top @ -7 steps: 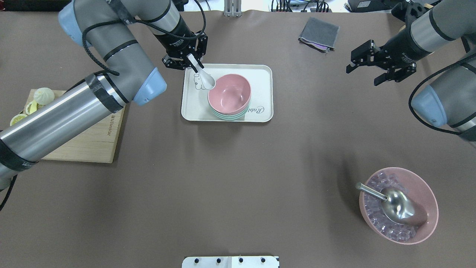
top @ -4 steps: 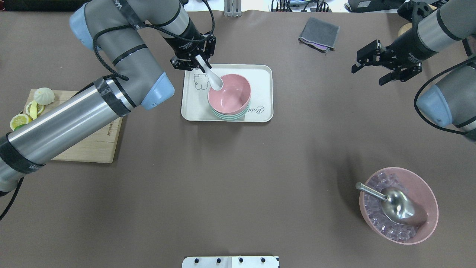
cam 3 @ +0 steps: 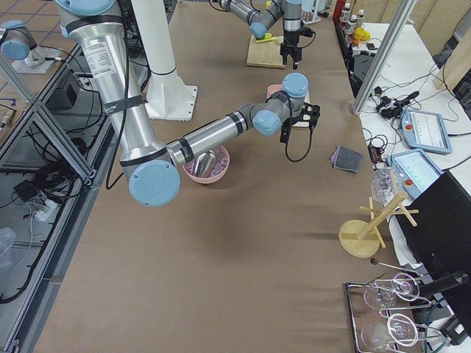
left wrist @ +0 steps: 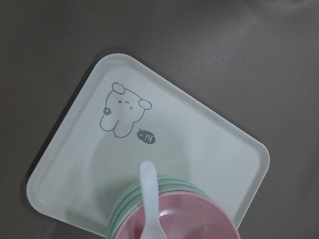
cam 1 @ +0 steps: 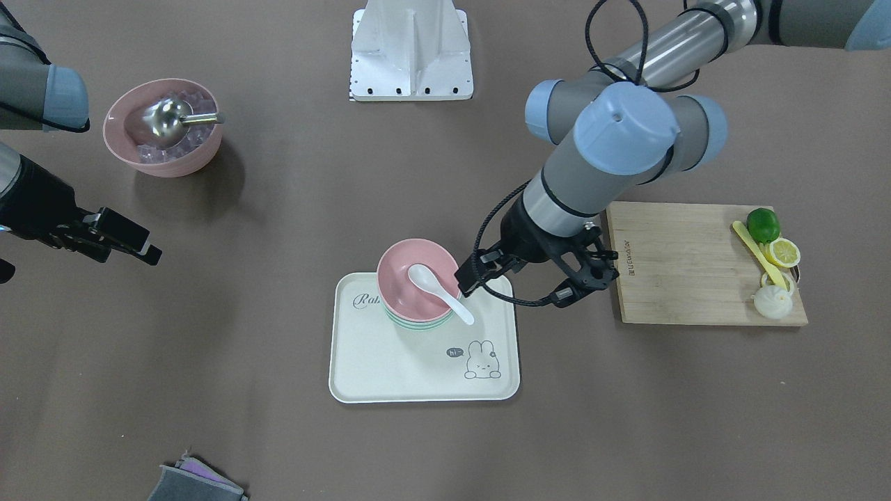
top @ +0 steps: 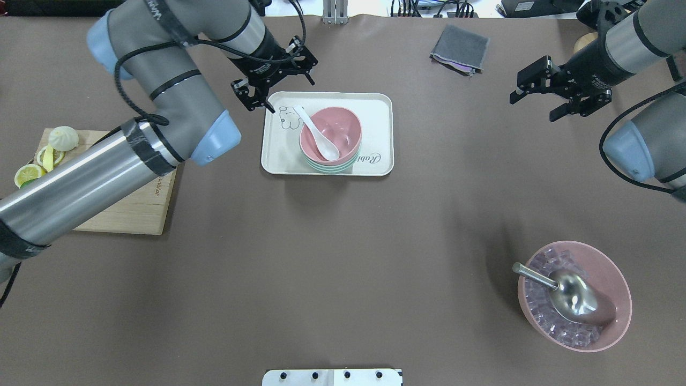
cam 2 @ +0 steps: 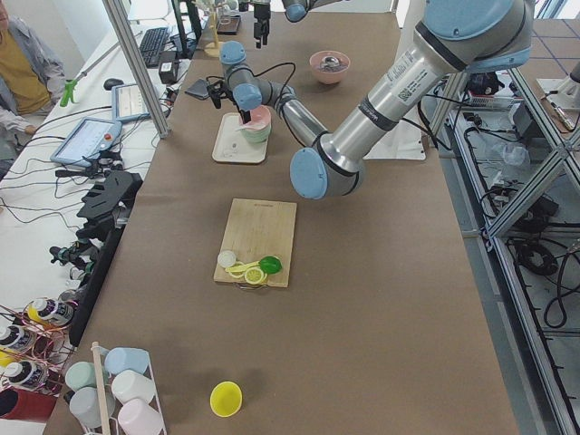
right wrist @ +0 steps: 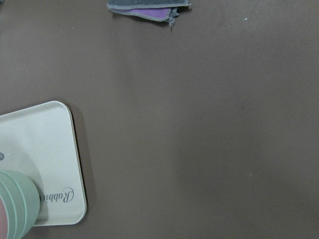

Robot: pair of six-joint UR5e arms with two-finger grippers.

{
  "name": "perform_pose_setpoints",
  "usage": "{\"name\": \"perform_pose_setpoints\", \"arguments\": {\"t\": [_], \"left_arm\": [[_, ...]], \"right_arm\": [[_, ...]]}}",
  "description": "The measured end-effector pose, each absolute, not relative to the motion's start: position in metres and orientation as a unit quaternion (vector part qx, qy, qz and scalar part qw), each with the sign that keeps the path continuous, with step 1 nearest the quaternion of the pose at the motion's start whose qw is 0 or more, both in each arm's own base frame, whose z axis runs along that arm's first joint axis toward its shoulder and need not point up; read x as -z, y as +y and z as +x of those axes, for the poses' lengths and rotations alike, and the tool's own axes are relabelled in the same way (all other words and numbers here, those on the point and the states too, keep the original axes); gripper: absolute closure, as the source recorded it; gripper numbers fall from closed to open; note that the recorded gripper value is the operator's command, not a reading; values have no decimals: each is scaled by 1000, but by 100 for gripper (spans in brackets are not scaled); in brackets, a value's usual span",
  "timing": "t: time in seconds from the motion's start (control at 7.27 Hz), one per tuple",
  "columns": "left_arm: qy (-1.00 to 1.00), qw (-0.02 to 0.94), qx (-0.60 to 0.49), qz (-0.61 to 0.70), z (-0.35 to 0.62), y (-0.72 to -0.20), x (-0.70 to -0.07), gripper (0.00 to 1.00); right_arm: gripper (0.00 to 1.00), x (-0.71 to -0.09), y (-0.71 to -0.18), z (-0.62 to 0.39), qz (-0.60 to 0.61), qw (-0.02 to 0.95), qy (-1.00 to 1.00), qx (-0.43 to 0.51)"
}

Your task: Stack pink bowl on green and place spoon

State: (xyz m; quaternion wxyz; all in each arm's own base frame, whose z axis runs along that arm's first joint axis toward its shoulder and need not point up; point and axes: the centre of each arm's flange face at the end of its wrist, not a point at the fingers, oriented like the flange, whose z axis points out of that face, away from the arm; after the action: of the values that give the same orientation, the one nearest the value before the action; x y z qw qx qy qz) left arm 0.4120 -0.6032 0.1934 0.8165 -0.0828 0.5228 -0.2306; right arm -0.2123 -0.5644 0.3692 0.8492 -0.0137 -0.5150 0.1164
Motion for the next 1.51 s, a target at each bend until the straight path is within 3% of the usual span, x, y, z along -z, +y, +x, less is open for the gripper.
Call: {"name": "perform_pose_setpoints", "arguments": {"t": [0.28, 0.69, 1.51], "left_arm": [[511, 836, 193, -44, 320, -582, -280, 2], [431, 899, 45, 59, 145, -546, -438, 2], [353, 923, -120, 93, -10, -516, -591, 2]], "right_arm": [[0, -418, -565, -168, 13, 863, -495, -99], [0, -560, -559, -41, 75, 895, -440, -10], [0, -592, -548, 4, 80, 907, -414, 20]]}}
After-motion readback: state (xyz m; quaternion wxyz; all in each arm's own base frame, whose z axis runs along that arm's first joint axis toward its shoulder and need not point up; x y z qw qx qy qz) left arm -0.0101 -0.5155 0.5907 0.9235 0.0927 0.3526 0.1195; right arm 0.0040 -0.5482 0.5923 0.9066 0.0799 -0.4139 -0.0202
